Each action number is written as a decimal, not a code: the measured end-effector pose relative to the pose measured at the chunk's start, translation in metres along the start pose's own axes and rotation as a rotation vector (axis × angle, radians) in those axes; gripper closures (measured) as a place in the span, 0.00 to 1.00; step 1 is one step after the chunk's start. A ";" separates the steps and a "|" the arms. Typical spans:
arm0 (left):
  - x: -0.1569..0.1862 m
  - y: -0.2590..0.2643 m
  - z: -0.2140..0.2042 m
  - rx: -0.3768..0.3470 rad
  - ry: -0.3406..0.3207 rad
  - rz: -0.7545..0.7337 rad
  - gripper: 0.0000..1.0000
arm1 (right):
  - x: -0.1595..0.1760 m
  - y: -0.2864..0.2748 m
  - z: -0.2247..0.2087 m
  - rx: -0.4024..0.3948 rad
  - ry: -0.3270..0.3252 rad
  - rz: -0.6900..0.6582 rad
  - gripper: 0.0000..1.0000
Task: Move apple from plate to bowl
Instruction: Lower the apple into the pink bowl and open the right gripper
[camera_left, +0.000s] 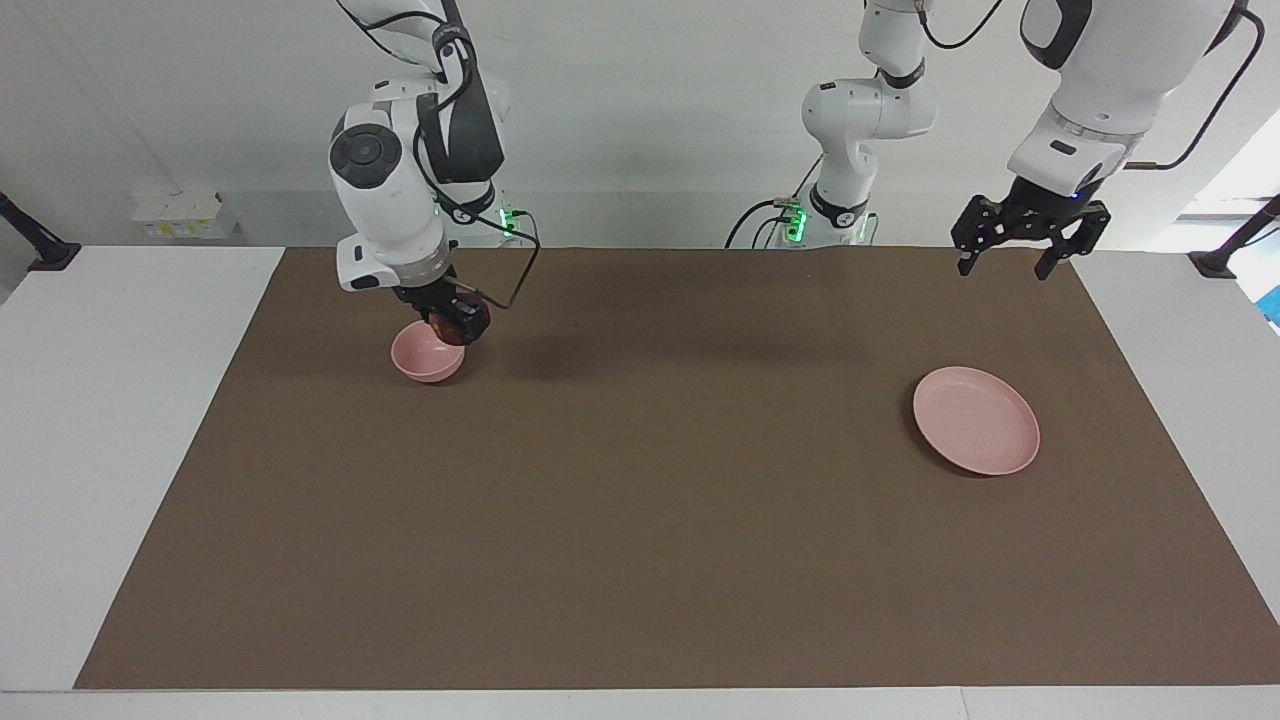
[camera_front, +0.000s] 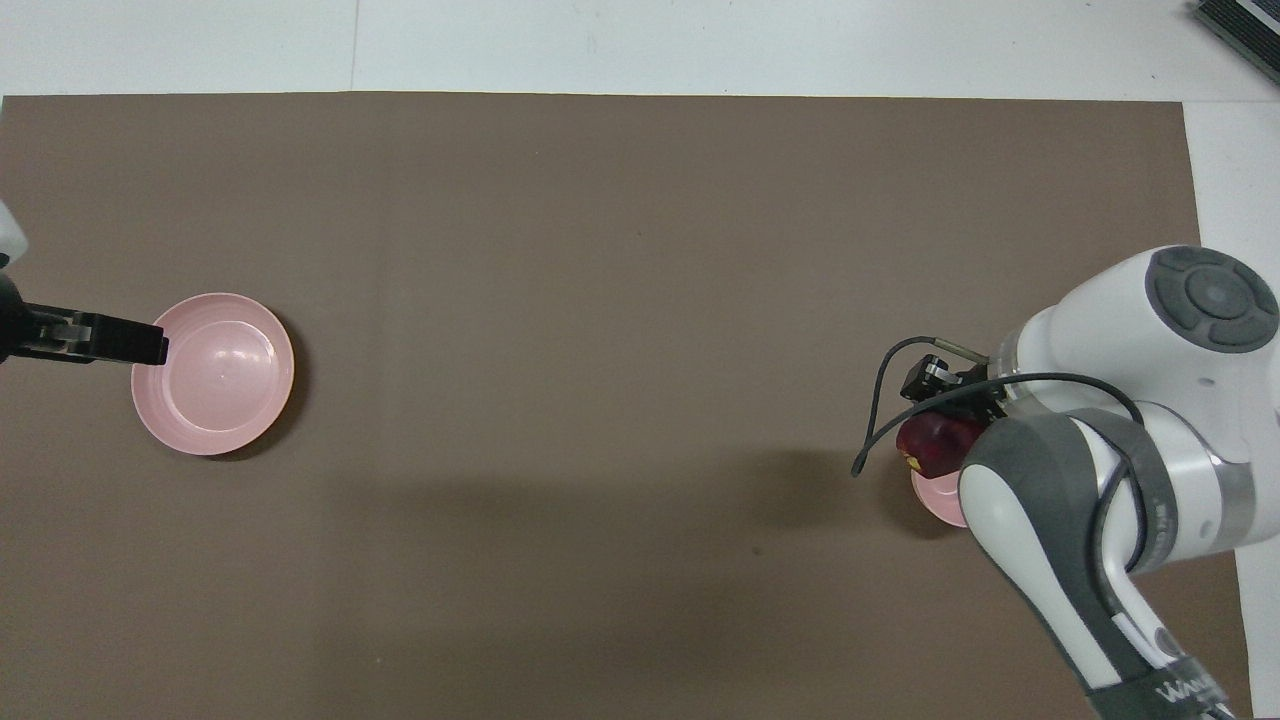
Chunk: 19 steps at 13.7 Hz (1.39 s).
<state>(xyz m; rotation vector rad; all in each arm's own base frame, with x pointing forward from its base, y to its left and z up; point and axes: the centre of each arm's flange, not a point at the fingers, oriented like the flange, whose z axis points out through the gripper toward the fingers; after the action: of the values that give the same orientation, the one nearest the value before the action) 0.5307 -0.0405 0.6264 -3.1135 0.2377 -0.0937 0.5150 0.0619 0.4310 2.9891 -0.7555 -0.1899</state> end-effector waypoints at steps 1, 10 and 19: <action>0.001 -0.001 0.000 0.000 0.002 -0.002 0.00 | 0.005 0.015 0.011 0.006 0.004 -0.017 0.26; 0.001 0.000 -0.020 -0.081 0.010 -0.018 0.00 | -0.004 0.072 0.103 0.040 0.041 -0.058 0.26; -0.005 -0.002 -0.023 -0.064 -0.021 -0.017 0.00 | 0.028 0.058 -0.032 0.040 0.076 -0.319 0.00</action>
<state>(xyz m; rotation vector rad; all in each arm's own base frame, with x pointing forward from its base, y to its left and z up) 0.5244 -0.0381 0.6487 -3.1789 0.2181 -0.0547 0.5164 -0.0023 0.4643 3.1165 -0.2755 -0.0732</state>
